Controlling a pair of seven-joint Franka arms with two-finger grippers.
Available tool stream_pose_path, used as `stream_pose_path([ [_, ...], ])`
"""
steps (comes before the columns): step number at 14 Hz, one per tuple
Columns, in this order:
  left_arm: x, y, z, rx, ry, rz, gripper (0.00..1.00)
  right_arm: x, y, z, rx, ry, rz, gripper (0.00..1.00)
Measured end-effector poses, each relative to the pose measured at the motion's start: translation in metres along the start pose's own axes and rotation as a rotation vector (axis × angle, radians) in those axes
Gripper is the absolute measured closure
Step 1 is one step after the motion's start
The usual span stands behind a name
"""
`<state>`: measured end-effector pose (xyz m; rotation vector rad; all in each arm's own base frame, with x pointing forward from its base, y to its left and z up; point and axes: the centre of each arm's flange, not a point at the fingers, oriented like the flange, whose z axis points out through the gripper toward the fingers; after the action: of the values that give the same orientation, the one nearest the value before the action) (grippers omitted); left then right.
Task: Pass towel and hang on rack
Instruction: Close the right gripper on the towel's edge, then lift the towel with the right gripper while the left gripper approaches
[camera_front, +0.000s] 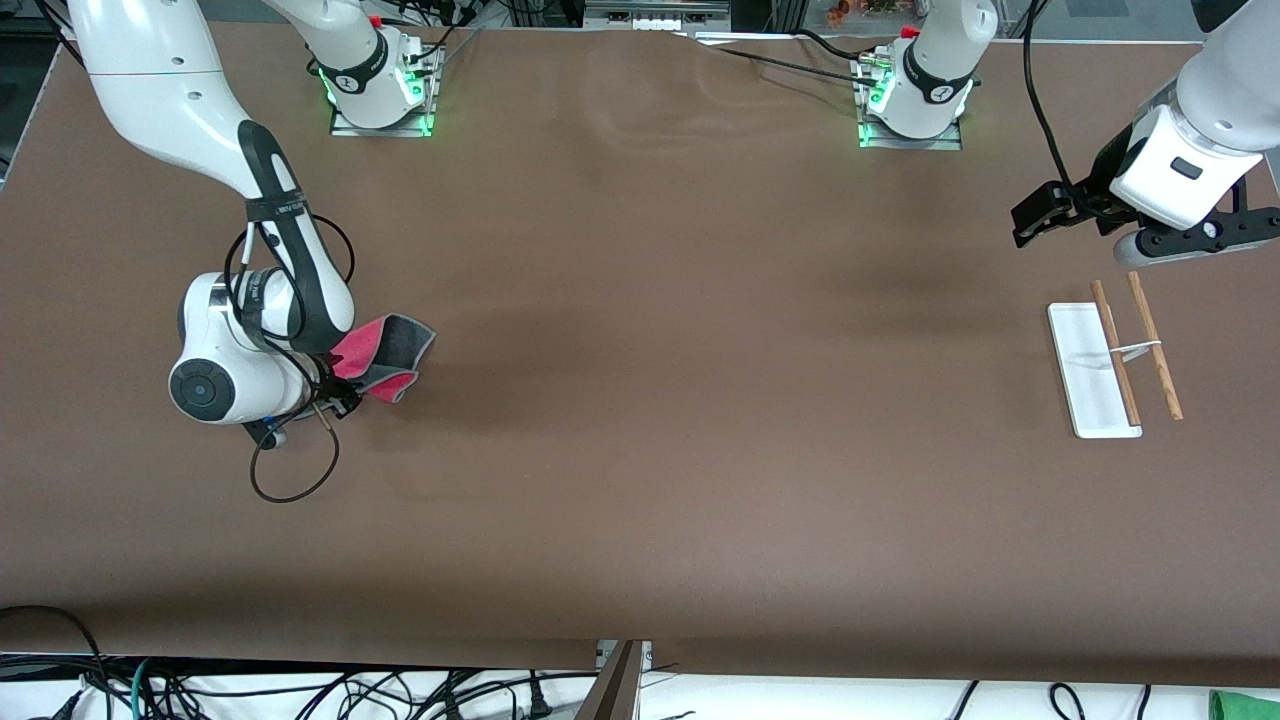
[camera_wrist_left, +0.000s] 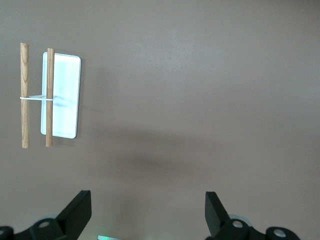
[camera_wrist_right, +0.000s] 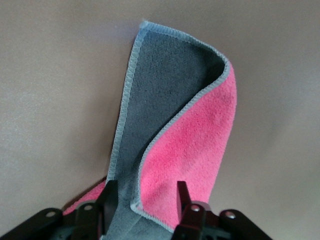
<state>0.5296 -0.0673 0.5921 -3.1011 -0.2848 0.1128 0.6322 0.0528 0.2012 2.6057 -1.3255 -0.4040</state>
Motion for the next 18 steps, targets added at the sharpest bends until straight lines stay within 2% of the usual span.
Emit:
stream_pose_path([
  [1,0.000,0.000,0.000,0.000,0.000,0.000,0.00,0.000,0.000,0.001,0.000,0.000,0.000,0.58],
  [2,0.000,0.000,0.000,0.000,0.000,0.000,0.00,0.000,0.001,0.003,-0.002,-0.001,-0.001,0.58],
  [3,0.000,0.000,0.000,0.000,0.000,0.000,0.00,-0.001,0.001,0.004,-0.002,-0.001,-0.004,0.63],
  [5,0.000,0.000,0.000,0.000,0.000,0.001,0.00,-0.001,0.000,0.004,-0.001,-0.001,-0.023,0.88],
  [6,0.000,0.000,0.000,0.000,0.000,0.001,0.00,-0.002,0.000,0.004,-0.001,-0.001,-0.034,0.97],
  [11,0.000,0.001,0.000,0.000,0.000,0.001,0.00,-0.007,0.003,-0.020,0.015,0.005,-0.113,0.98],
  [15,0.000,0.001,0.000,0.000,-0.001,0.001,0.00,-0.040,0.002,-0.088,0.000,-0.022,-0.196,0.98],
  [18,0.000,0.002,0.000,0.001,-0.001,0.003,0.00,-0.077,-0.008,-0.155,0.021,-0.022,-0.266,0.98],
])
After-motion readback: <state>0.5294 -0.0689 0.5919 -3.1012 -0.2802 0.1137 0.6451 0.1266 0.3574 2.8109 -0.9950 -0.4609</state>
